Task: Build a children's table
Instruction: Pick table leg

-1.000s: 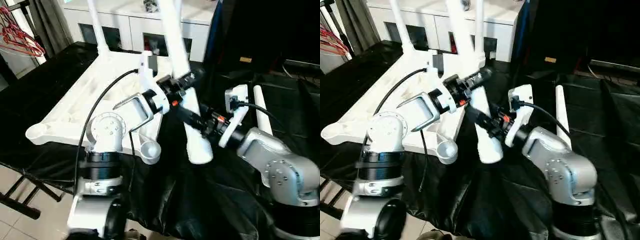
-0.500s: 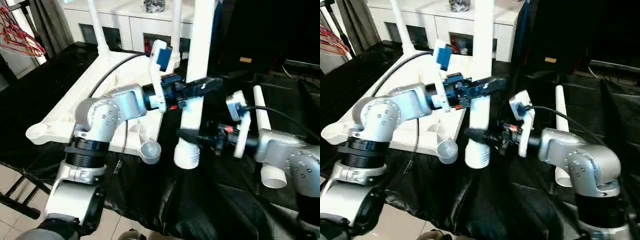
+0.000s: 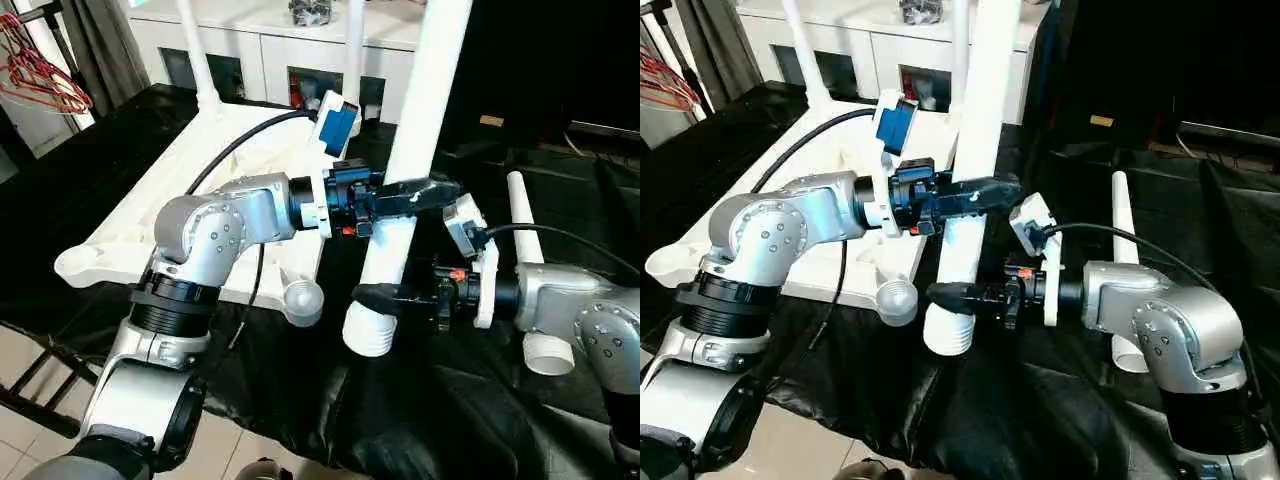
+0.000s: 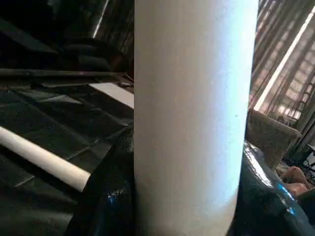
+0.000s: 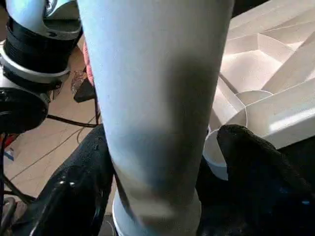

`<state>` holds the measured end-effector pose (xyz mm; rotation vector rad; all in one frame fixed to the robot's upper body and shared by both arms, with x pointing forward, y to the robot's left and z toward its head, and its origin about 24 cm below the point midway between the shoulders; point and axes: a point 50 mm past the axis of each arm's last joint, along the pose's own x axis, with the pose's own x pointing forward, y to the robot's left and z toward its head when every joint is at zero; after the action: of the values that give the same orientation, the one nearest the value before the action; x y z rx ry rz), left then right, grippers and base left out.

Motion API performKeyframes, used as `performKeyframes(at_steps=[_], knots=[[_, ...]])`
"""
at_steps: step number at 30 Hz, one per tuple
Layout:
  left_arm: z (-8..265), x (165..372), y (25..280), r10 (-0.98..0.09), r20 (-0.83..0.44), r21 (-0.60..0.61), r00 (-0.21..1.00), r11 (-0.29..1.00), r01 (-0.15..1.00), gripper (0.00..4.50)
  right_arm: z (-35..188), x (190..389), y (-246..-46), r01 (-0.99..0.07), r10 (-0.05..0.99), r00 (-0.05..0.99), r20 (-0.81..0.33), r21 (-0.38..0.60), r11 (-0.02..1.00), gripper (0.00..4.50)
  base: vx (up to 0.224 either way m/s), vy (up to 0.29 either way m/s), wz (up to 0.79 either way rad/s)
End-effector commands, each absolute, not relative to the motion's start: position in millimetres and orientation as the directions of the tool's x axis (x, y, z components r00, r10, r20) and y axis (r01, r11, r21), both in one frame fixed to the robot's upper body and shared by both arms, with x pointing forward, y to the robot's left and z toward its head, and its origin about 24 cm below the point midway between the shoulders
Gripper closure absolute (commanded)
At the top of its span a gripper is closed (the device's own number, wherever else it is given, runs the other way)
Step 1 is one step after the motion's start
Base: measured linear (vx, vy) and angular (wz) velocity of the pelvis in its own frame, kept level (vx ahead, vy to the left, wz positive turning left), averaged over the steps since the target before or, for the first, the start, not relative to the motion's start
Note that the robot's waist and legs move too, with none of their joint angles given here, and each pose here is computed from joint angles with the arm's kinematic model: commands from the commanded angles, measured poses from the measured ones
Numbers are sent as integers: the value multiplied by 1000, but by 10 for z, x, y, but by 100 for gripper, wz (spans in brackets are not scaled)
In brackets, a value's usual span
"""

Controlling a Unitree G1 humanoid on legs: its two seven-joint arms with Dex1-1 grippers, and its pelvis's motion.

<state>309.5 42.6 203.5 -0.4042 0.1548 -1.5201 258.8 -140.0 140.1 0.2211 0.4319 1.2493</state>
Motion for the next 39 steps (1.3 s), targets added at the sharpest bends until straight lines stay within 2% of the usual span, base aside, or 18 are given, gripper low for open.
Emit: performKeyframes(at_steps=[1, 10, 39], knots=[[2147, 3091, 413, -984, 176, -307, 41, -15, 951, 265, 1407, 2583, -1376, -875, 953, 231, -196, 386, 292, 107, 0, 0, 0], [2166, 3115, 407, -978, 204, -306, 43, -22, 952, 265, 1372, 2559, -1352, -880, 961, 207, -185, 394, 266, 107, 0, 0, 0], [2122, 3098, 417, -983, 183, -301, 8, -48, 952, 265, 1376, 2619, -1374, -876, 953, 254, -165, 379, 299, 107, 0, 0, 0]])
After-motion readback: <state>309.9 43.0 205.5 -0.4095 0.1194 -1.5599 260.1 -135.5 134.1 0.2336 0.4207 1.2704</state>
